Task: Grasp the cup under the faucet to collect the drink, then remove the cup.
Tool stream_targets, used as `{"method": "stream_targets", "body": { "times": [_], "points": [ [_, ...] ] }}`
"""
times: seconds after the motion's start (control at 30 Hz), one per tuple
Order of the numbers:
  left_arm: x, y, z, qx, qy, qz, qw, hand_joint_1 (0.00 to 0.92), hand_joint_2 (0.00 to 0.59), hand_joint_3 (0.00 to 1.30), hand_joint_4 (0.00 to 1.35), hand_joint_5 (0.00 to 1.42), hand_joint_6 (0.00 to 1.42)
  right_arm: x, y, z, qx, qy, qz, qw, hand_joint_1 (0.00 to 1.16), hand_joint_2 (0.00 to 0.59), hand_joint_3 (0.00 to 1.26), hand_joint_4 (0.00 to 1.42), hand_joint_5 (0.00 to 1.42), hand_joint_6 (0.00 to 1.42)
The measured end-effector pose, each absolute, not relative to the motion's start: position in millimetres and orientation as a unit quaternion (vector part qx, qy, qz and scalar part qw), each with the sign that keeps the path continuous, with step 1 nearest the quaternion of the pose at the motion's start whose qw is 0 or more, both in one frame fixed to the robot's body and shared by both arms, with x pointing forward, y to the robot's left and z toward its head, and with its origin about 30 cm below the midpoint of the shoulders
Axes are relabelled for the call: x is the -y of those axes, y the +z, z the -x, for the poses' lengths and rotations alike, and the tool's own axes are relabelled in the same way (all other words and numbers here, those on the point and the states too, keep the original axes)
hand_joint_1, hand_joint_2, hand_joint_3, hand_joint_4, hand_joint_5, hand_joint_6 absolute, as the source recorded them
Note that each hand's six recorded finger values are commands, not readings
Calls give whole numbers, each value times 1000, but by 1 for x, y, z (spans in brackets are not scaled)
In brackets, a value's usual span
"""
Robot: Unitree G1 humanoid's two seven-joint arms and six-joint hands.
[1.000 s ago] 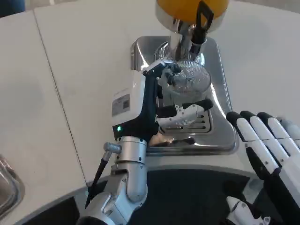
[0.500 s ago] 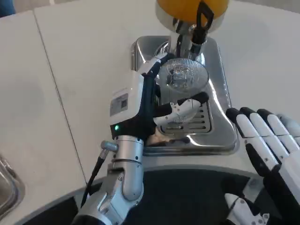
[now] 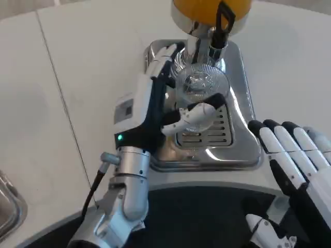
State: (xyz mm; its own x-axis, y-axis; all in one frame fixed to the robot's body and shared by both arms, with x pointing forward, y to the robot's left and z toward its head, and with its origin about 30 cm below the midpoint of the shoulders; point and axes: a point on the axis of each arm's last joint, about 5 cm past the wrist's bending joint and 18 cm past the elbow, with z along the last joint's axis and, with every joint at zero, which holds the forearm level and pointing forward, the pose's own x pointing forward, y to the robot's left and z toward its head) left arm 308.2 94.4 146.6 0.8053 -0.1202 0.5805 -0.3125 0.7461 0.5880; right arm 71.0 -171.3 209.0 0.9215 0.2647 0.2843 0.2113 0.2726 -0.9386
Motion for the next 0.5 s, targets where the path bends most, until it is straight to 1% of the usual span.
{"method": "stream_targets", "body": {
  "times": [0.1, 0.17, 0.27, 0.33, 0.4, 0.47, 0.5],
  "points": [
    [-107, 150, -305, 314, 56, -358, 878, 72, 0, 160, 92, 496, 496, 170, 209, -71, 204, 22, 601, 772, 11, 484, 0, 0, 0, 0],
    [-118, 152, -301, 319, 60, -364, 873, 50, 0, 141, 84, 471, 445, 169, 209, -70, 207, 23, 600, 772, 12, 483, 0, 0, 0, 0],
    [-133, 156, -295, 326, 61, -377, 865, 29, 0, 94, 62, 425, 392, 168, 208, -69, 208, 22, 595, 776, 12, 483, 0, 0, 0, 0],
    [-145, 159, -289, 330, 64, -387, 858, 17, 0, 40, 26, 376, 343, 167, 207, -69, 209, 21, 591, 779, 12, 483, 0, 0, 0, 0],
    [-158, 162, -282, 333, 67, -400, 851, 5, 0, 4, 1, 348, 307, 166, 207, -68, 209, 16, 585, 783, 12, 483, 0, 0, 0, 0],
    [-177, 166, -270, 337, 70, -422, 839, 4, 0, 0, 0, 311, 283, 166, 207, -67, 209, 7, 579, 788, 12, 485, 0, 0, 0, 0],
    [-183, 168, -267, 337, 73, -428, 835, 6, 1, 0, 0, 295, 267, 166, 207, -67, 209, 4, 577, 790, 13, 486, 0, 0, 0, 0]
  ]
}}
